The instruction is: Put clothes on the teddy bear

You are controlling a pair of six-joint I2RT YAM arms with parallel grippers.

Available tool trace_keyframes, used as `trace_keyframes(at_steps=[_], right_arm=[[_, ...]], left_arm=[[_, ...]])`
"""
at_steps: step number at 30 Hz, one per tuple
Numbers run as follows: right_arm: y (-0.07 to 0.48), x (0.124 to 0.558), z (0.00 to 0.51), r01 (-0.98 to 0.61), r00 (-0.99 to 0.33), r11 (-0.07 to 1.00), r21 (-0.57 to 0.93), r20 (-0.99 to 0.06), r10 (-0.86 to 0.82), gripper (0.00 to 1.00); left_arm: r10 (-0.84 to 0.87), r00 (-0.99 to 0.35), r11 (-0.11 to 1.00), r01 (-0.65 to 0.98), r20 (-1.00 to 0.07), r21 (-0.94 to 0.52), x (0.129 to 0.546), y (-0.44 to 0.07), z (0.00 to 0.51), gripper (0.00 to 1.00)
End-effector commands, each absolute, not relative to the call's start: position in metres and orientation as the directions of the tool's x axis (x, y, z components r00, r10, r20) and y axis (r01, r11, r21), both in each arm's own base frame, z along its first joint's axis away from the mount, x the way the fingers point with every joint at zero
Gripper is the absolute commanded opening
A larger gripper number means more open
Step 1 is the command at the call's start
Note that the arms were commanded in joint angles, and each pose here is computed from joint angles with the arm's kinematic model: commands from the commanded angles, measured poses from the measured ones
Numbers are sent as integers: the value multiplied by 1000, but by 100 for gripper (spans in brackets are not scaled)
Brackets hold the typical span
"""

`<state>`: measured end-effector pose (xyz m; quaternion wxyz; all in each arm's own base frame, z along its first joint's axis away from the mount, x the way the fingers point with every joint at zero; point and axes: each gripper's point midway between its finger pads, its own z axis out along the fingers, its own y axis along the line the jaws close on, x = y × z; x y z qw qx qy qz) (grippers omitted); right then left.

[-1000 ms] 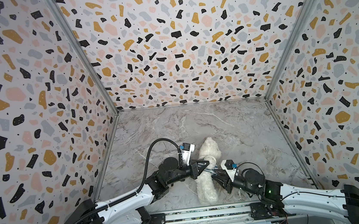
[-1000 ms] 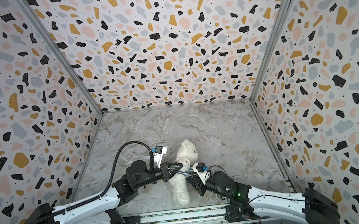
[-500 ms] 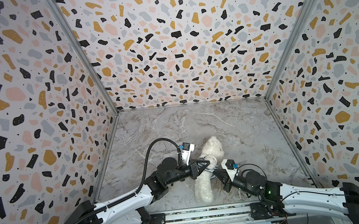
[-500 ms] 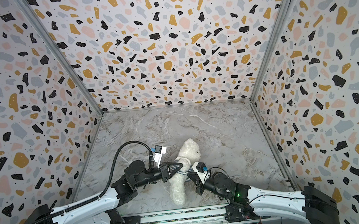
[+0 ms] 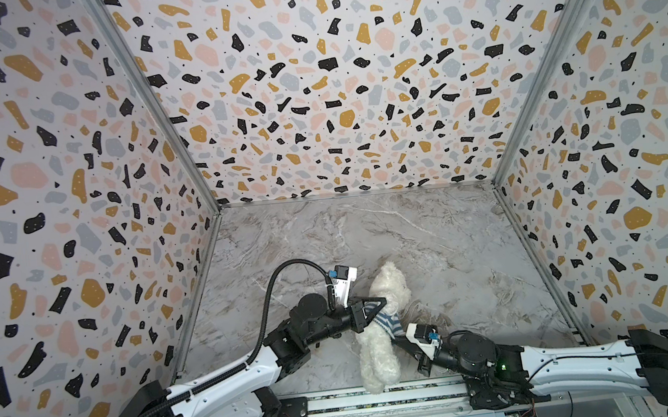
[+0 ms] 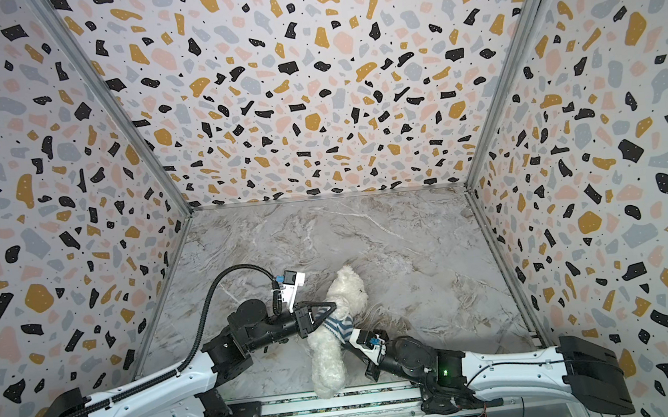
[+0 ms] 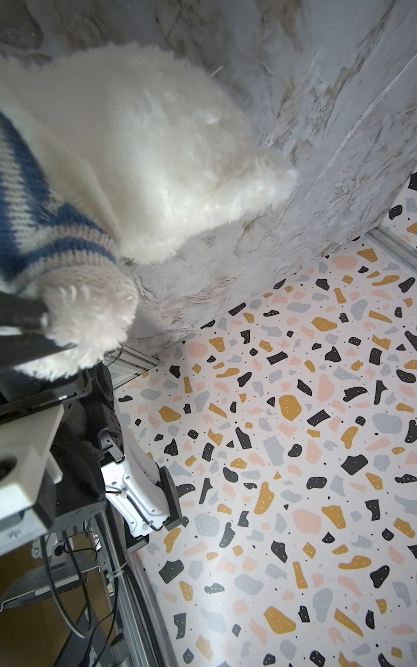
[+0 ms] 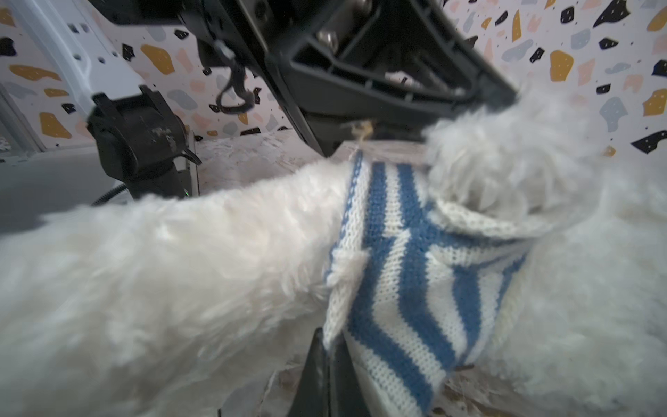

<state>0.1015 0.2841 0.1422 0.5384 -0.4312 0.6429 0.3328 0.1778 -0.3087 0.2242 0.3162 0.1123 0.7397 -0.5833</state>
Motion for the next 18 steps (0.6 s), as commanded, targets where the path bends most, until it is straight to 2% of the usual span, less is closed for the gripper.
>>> trace_keyframes(at_steps=[1, 5, 7, 11, 12, 15, 18], right_arm=[[282, 112, 123, -882, -139, 471, 8, -959, -245, 0], [268, 131, 116, -822, -242, 560, 102, -953, -183, 0], [266, 131, 125, -829, -232, 545, 124, -964, -133, 0], [266, 116, 159, -889, -121, 449, 93, -992, -33, 0], [266, 112, 166, -899, -98, 431, 80, -995, -18, 2], [263, 108, 186, -909, -55, 413, 56, -998, 14, 18], [258, 109, 205, -905, -29, 422, 44, -999, 41, 28]], left_arm=[[-288, -717, 192, 606, -634, -772, 180, -306, 274, 0], [-261, -730, 143, 618, -632, -773, 171, -308, 281, 0], [-256, -736, 135, 615, -627, -777, 169, -308, 279, 0], [-252, -741, 145, 606, -622, -782, 169, -308, 274, 0], [-249, -740, 159, 606, -625, -780, 171, -308, 272, 0], [-232, -731, 239, 597, -642, -766, 178, -307, 258, 0], [-204, -690, 381, 598, -694, -706, 191, -299, 239, 0]])
